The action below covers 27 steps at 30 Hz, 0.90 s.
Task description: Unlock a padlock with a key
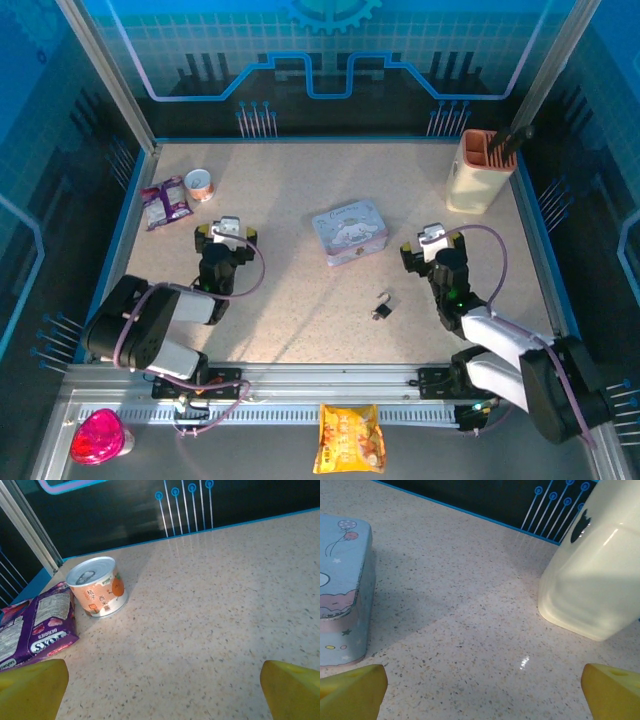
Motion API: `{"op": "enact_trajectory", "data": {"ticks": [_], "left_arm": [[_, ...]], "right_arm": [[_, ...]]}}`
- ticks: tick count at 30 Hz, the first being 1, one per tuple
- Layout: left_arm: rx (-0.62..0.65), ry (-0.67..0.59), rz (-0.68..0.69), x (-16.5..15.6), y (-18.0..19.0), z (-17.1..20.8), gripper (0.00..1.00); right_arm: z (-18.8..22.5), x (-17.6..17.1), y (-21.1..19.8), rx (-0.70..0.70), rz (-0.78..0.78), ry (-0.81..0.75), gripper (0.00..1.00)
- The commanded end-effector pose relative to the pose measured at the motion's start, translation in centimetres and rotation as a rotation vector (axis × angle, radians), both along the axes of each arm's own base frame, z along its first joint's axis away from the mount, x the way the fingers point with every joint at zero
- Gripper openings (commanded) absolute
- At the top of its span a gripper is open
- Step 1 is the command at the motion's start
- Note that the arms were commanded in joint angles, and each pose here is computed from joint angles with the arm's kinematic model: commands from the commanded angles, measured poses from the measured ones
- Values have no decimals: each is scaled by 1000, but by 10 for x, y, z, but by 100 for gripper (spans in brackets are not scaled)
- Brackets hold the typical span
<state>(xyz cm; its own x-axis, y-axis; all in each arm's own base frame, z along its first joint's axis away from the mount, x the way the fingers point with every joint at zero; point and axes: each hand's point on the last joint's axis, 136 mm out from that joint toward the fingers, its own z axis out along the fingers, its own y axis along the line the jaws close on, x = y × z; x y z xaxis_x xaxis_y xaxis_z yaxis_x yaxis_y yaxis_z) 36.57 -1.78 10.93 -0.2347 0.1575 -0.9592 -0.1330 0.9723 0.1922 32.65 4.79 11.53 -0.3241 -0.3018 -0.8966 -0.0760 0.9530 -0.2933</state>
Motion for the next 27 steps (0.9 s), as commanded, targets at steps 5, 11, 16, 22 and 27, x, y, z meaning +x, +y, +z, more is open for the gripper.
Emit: {"op": "enact_trajectory", "data": {"ticks": [5,11,16,22,27], "left_arm": [[-190,-23,-4,14,17,-1,99],[-252,60,44,29,33,-12,99],[-250,54,45,29,34,-11,99],[-249,56,48,28,34,-12,99],[-249,55,47,28,34,-12,99]], "right_arm": [[17,19,4,-11,31,-106,100],[14,33,6,25,68,-82,100],[14,48,-2,135,72,-75,100],[2,61,-13,218,57,-42,100],[-13,69,-28,271,9,-44,100]]}}
